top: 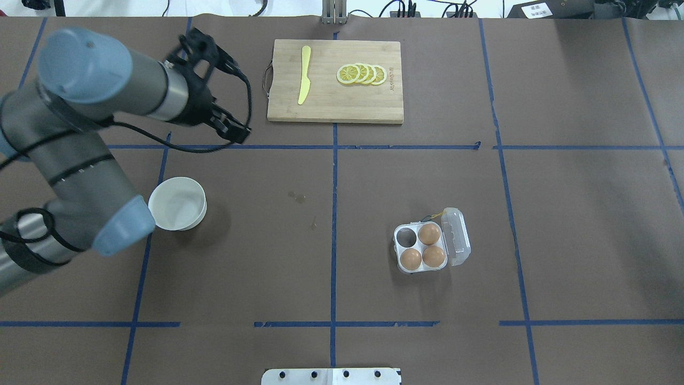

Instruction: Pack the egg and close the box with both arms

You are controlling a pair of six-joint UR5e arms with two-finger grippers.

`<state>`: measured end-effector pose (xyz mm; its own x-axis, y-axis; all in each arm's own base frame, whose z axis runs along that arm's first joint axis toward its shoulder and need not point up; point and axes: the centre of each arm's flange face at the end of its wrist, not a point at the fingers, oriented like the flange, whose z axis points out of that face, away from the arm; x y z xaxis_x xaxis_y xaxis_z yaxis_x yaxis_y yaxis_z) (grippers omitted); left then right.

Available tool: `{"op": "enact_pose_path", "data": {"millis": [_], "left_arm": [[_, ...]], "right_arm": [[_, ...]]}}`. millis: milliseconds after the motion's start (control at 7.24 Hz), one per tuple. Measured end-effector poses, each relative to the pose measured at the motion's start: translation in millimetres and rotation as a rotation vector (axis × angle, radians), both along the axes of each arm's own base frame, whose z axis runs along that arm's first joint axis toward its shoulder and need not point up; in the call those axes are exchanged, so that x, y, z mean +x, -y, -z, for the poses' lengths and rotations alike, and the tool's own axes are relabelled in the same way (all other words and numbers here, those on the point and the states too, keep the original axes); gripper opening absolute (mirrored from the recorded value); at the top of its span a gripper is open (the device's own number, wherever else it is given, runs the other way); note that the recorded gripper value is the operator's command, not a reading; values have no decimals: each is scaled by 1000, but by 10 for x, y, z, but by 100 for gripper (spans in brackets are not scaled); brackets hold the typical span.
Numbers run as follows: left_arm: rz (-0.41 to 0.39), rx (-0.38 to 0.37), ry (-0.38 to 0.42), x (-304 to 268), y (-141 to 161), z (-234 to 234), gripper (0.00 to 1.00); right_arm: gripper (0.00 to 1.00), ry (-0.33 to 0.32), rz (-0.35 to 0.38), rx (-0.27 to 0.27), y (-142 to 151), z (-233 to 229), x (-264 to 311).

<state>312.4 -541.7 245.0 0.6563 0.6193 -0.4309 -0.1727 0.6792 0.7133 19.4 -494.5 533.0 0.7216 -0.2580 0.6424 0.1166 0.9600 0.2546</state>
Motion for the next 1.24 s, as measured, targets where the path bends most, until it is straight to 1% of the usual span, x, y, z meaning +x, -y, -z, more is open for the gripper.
{"op": "enact_pose_path", "data": {"millis": [138, 276, 553, 691, 829, 967, 1105, 1243], "left_arm": [[-6, 2, 112, -645, 254, -329, 100], [-4, -49, 187, -1301, 413, -786, 100], [34, -212, 276, -2418, 535, -1889, 100], [23, -264, 303, -2950, 514, -2414, 100], [8, -324, 319, -3325, 357, -2936, 100], [5, -403, 298, -3588, 128, -3411, 100], [13, -477, 230, -3813, -146, -3775, 100], [22, -530, 155, -3963, -438, -4015, 100]], "right_arm": [[100, -1, -1, -2, -1, -6, -2], [100, 1, -3, -6, -2, -8, -3], [100, 4, -6, -14, -27, -32, -1], [100, 4, -5, -14, -31, -30, -2], [100, 4, -6, -13, -33, -24, -4], [100, 6, -8, -16, -36, -21, -8], [100, 9, -18, -29, -38, -16, -27], [100, 13, -27, -47, -37, -5, -89]]}}
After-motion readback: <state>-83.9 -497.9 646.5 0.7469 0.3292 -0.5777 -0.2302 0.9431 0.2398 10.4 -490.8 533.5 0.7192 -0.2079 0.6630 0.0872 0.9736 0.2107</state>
